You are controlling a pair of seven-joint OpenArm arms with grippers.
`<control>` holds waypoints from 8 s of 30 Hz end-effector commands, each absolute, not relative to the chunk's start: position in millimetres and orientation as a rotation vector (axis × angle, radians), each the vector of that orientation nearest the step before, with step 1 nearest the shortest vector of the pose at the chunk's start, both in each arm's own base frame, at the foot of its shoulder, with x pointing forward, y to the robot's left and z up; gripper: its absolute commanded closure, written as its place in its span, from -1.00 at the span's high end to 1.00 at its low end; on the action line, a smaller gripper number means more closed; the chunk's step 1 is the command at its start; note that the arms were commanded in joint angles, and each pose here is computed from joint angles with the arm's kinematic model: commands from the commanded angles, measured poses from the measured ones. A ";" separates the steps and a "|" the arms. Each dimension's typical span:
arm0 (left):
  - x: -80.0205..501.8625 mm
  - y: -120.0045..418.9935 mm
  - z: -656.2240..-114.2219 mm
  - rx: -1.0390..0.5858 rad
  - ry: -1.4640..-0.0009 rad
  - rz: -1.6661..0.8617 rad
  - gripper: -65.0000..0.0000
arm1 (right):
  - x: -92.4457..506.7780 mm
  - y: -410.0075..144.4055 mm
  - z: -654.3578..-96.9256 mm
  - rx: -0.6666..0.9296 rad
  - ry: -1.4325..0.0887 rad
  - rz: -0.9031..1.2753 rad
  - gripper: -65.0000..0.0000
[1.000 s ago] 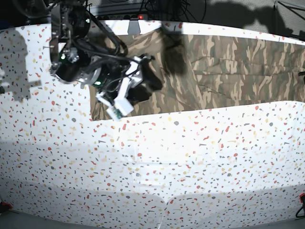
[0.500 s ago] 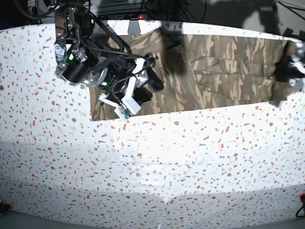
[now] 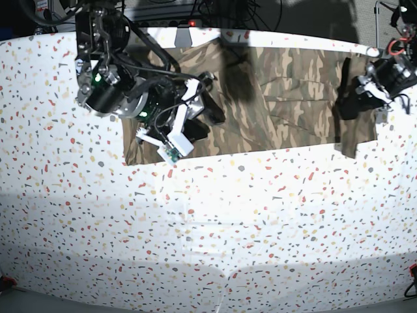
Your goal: Fold the T-shirt properly
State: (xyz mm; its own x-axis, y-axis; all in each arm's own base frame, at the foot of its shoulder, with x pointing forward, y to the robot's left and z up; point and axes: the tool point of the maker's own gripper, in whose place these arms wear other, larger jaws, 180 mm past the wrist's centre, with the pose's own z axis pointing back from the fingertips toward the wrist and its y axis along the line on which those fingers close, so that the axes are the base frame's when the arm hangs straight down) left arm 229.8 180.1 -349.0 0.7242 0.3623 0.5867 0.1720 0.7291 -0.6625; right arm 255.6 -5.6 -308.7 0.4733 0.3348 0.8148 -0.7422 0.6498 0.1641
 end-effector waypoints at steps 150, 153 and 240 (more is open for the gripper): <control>267.2 104.9 -375.3 -0.551 -0.793 -0.252 0.15 | 281.7 -197.9 -409.0 0.468 -0.478 0.135 -1.00; 265.7 98.2 -366.1 -0.586 -0.803 -0.280 0.15 | 282.1 -215.0 -404.9 0.428 -0.476 0.144 -1.00; 238.6 116.3 -395.4 -0.361 -0.799 -0.292 0.13 | 250.6 195.5 -294.3 1.088 -0.707 0.732 -1.00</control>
